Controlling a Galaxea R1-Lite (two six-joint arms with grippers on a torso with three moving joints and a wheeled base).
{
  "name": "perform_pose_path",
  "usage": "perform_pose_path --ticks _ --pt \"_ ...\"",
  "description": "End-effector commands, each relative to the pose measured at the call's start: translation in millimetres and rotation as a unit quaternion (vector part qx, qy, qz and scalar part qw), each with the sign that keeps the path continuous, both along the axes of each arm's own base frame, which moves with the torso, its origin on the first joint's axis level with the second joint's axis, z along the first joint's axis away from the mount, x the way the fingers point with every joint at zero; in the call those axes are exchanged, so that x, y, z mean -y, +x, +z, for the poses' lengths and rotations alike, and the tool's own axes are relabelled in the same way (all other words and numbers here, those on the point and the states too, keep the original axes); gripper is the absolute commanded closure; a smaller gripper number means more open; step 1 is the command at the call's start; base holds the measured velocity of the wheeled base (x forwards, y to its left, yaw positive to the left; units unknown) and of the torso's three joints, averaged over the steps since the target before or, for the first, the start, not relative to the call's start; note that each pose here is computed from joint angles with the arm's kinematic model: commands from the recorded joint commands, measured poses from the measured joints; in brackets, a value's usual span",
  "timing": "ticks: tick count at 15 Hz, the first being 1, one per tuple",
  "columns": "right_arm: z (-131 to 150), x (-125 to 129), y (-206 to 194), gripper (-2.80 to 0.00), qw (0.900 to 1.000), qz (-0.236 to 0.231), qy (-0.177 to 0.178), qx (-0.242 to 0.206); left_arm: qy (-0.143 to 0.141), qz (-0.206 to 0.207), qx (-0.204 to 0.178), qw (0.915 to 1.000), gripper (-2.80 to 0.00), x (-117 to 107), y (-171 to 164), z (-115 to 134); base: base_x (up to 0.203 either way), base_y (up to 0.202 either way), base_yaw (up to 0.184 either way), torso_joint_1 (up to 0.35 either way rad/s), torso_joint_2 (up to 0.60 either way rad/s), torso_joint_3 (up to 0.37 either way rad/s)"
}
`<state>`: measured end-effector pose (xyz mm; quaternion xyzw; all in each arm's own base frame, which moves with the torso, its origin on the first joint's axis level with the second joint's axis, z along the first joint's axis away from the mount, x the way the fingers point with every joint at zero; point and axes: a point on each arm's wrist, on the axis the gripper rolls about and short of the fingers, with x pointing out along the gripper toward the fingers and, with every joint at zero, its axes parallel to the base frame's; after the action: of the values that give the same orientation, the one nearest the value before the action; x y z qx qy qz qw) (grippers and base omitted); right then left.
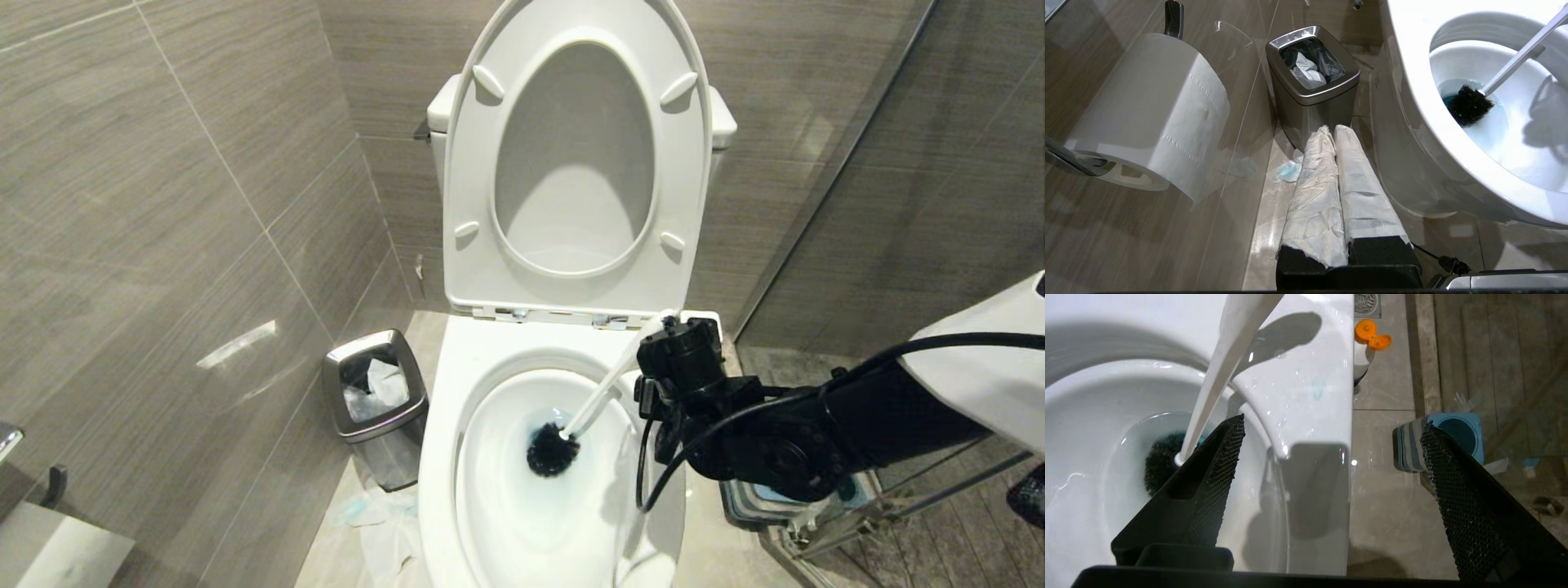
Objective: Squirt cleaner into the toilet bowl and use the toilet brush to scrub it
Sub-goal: Scrub the toilet bowl
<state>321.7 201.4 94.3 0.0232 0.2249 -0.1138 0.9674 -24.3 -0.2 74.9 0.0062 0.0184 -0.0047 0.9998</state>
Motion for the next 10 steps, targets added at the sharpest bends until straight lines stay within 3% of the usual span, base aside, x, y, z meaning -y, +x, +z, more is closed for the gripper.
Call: perform_pose_path --ticks 1,8,10 --pt "-15.5 0.5 17.0 -2.80 1.000 -0.005 -0.010 0.000 0.000 0.001 0.000 1.0000 0.00 0.0 0.0 0.0 0.000 0.000 0.000 0.000 0.00 0.000" --pt "-7.5 -6.8 47.7 -2.80 0.993 0.089 0.061 0.051 0.000 0.000 0.000 1.0000 0.00 0.0 0.0 0.0 0.000 0.000 0.000 0.000 0.00 0.000" --pt "-10.2 -8.9 51.9 -2.80 0.992 0.094 0.066 0.052 0.000 0.000 0.000 1.0000 0.00 0.0 0.0 0.0 0.000 0.000 0.000 0.000 0.00 0.000"
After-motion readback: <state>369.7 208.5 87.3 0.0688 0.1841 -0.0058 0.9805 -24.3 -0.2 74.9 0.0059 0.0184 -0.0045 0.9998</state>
